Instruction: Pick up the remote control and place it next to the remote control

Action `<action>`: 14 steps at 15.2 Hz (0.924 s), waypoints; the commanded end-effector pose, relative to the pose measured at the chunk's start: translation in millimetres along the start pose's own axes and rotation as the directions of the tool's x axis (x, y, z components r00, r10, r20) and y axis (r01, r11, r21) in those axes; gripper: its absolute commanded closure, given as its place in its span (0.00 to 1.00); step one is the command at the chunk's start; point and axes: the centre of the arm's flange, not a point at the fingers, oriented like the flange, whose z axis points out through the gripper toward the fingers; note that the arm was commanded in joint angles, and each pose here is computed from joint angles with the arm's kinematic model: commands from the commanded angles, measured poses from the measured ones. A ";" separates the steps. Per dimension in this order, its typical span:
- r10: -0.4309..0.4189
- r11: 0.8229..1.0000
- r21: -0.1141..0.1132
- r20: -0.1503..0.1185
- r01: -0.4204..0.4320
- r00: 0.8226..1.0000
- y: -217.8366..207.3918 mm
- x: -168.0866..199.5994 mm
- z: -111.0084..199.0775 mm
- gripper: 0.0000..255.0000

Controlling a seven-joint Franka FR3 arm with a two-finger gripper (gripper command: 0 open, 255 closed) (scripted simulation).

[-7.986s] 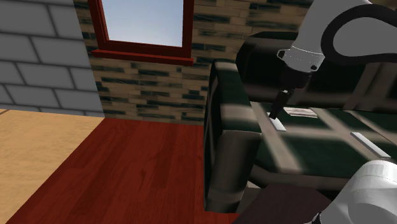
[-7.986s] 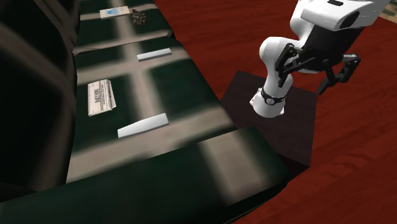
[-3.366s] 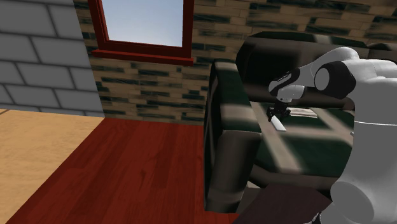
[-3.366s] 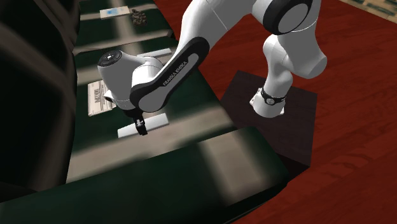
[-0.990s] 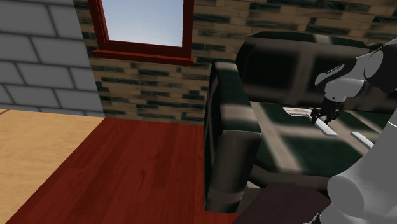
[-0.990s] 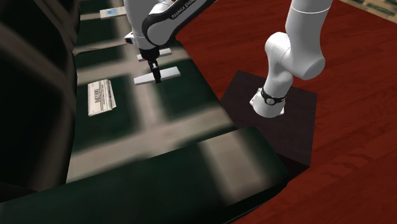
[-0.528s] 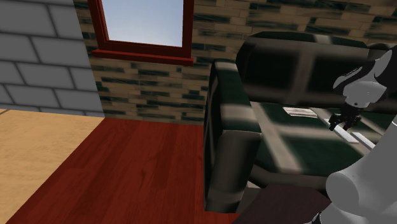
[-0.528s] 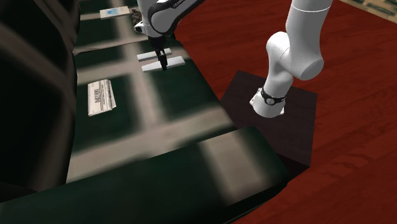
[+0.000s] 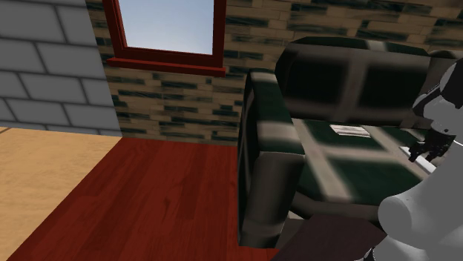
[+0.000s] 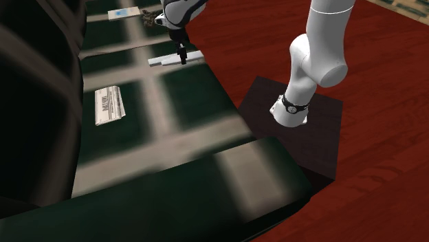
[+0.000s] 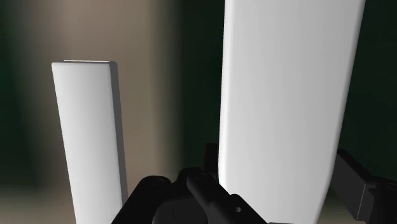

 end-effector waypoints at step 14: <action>-0.002 1.000 0.000 0.000 0.002 1.000 4.1 -3.7 71.9 1.00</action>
